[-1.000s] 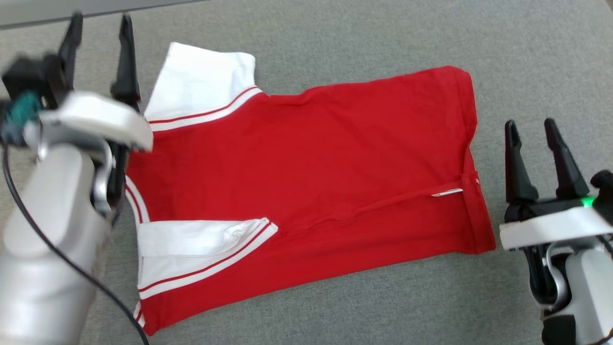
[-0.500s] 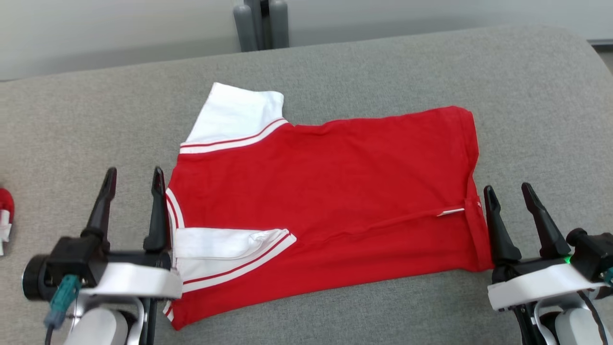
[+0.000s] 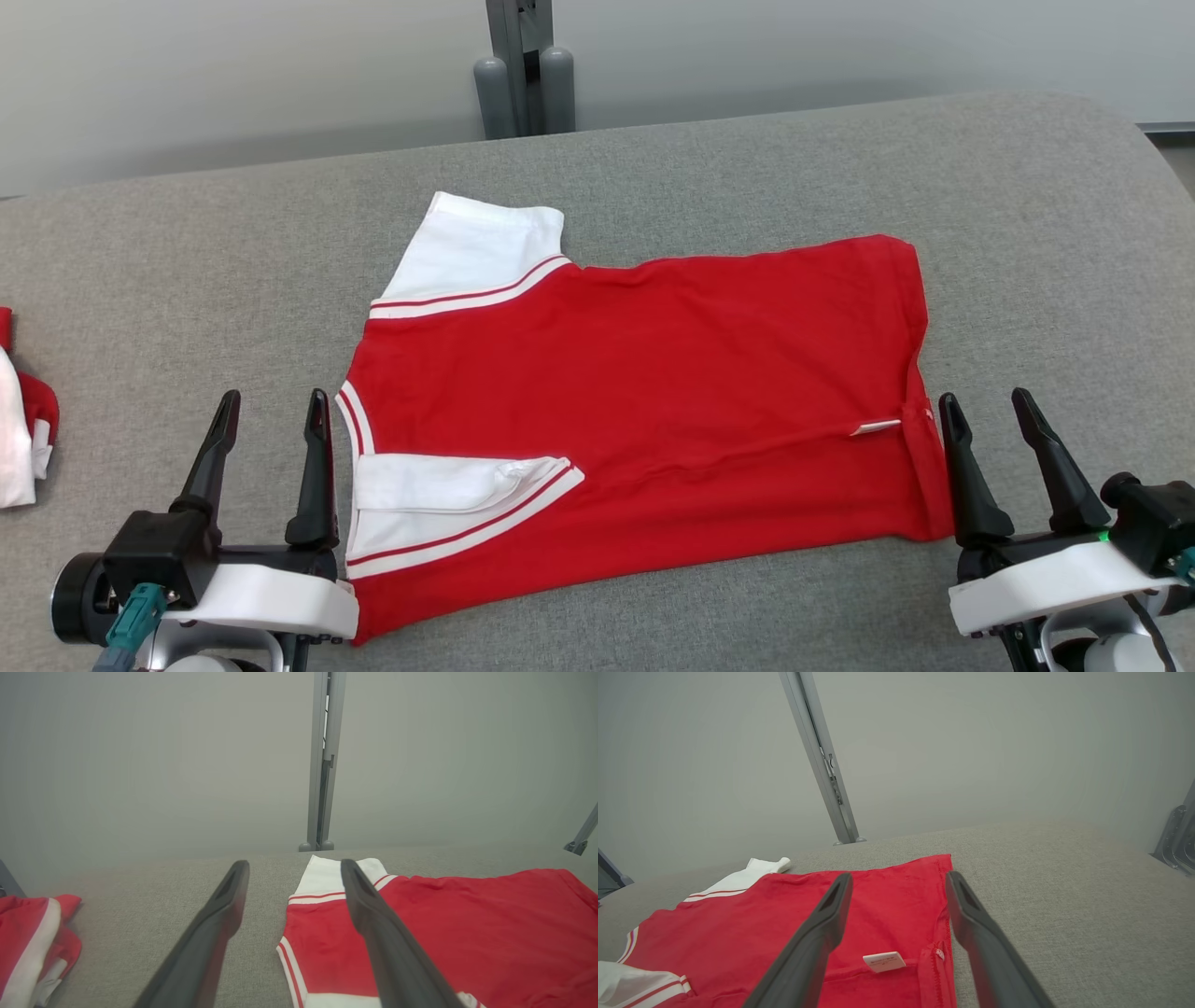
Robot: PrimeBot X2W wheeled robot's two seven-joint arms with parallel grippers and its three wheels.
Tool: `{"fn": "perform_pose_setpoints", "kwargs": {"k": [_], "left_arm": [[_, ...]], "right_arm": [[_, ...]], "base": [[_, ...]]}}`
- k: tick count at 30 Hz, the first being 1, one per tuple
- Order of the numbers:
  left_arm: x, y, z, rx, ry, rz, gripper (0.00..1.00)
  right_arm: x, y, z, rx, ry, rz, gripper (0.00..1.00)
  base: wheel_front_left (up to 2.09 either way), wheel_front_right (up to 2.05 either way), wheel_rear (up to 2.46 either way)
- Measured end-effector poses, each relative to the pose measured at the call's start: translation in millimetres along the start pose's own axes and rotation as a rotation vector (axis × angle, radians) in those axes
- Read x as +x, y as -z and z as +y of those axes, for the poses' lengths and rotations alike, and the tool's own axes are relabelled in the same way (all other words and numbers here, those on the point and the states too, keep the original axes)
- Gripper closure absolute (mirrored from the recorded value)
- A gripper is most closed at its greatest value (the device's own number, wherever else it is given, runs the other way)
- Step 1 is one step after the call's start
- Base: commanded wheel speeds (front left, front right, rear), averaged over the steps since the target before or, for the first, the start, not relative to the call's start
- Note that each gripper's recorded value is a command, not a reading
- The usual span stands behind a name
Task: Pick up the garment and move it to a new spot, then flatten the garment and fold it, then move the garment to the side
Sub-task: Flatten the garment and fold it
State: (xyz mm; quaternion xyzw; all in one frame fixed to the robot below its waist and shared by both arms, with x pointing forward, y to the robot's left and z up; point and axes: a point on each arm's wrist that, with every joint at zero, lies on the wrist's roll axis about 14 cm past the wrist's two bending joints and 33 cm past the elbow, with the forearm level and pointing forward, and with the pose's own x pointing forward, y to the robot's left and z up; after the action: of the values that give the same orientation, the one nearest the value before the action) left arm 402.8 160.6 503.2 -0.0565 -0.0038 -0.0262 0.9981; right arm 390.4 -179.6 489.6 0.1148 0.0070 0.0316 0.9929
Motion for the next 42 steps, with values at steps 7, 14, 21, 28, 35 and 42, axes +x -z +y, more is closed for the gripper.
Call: {"fn": "perform_pose_setpoints", "kwargs": {"k": [7,14,21,28,35,42], "left_arm": [[1.7,4.6,-2.5,0.005,0.009,0.020,0.00],[25.9,-12.5,-13.1,0.018,0.053,-0.040,0.00],[92.9,-51.2,-49.7,0.037,0.203,-0.136,0.00],[172.9,5.9,-85.1,-0.006,0.338,0.120,0.00],[211.5,92.2,-67.5,-0.005,0.286,0.404,0.00],[214.4,158.0,-64.8,0.015,0.286,0.603,0.00]], "right_arm": [[2.2,1.2,1.7,0.004,-0.003,0.004,0.00],[11.2,3.1,5.0,0.007,-0.014,0.006,0.00],[20.8,8.9,4.3,0.011,-0.015,0.018,0.00],[28.8,24.8,-9.0,0.018,0.021,0.048,0.00],[32.8,42.0,-26.2,0.020,0.068,0.081,0.00],[27.3,58.2,-45.8,0.011,0.126,0.121,0.00]], "base": [[0.00,0.00,0.00],[0.00,0.00,0.00],[0.00,0.00,0.00],[0.00,0.00,0.00],[0.00,0.00,0.00],[0.00,0.00,0.00]]}}
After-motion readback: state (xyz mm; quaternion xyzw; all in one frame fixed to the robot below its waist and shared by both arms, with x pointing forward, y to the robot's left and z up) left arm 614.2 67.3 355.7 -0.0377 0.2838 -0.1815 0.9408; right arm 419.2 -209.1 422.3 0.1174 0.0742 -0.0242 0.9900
